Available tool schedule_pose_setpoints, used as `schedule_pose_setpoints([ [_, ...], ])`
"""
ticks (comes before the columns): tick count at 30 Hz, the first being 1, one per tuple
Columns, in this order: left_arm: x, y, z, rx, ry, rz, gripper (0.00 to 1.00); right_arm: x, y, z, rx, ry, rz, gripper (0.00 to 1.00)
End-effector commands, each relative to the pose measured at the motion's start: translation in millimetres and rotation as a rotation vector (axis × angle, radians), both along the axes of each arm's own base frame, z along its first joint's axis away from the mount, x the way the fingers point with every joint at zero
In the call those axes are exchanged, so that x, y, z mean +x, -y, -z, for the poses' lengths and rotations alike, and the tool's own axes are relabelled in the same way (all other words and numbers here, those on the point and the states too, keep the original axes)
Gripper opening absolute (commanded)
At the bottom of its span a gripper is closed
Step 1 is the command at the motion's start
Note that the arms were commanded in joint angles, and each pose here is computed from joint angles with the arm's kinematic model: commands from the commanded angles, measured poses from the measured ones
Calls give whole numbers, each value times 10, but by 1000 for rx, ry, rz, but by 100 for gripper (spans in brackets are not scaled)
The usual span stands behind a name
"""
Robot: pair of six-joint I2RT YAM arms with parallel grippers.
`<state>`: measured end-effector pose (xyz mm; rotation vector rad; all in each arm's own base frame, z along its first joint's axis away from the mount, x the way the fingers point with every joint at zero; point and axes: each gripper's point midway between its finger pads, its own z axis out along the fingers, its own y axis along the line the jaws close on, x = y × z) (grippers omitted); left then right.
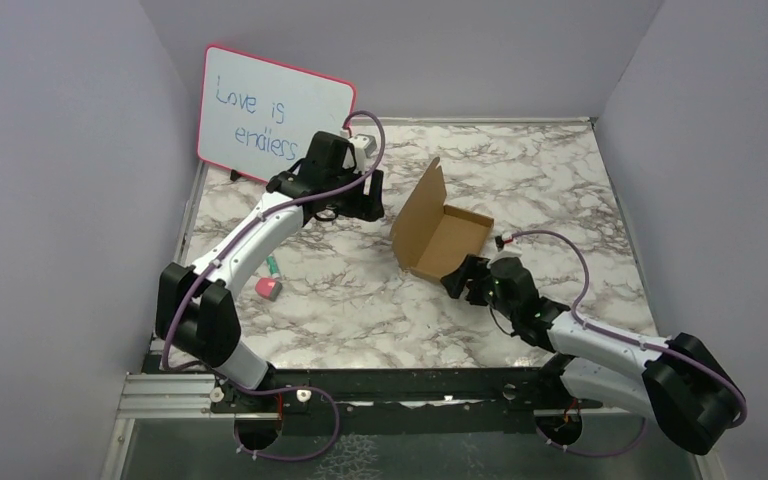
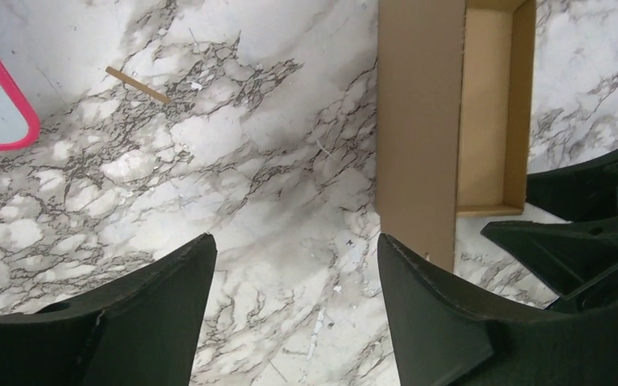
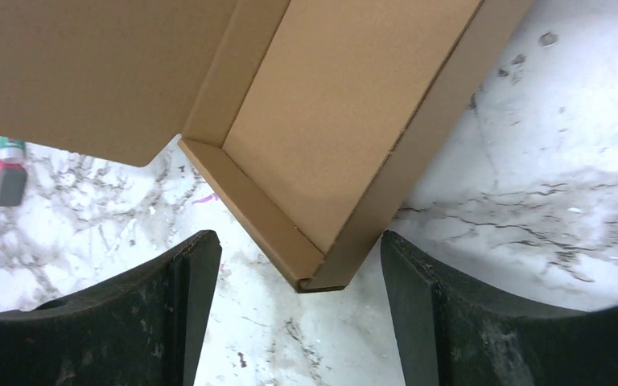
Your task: Fold the paper box
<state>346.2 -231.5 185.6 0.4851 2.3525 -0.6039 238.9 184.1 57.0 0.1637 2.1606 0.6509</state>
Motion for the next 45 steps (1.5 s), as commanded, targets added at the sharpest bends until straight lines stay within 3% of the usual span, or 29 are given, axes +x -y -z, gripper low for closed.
schedule_pose_setpoints([
  [1,89,34,-308,-90,86,-76,76,13,-192,-90,129,2,-17,77],
  [6,17,167,-445,-173,89,-25,84,-30,-430,-86,190,-35,-115,74],
  [13,111,-180,-552,-80,201,-179,91,-59,-892,-138,297,-96,-300,75],
  [21,32,-515,-423,-43,233,-346,98,-77,-1032,-127,190,-126,-443,79],
  [30,-255,-757,-215,-94,230,-458,99,222,-323,-358,-156,11,-286,84],
  [40,-553,-723,177,-275,167,-508,99,1095,404,-655,17,88,-13,75],
  [45,-606,-632,333,-335,127,-495,99,1430,554,-536,-3,83,34,68],
])
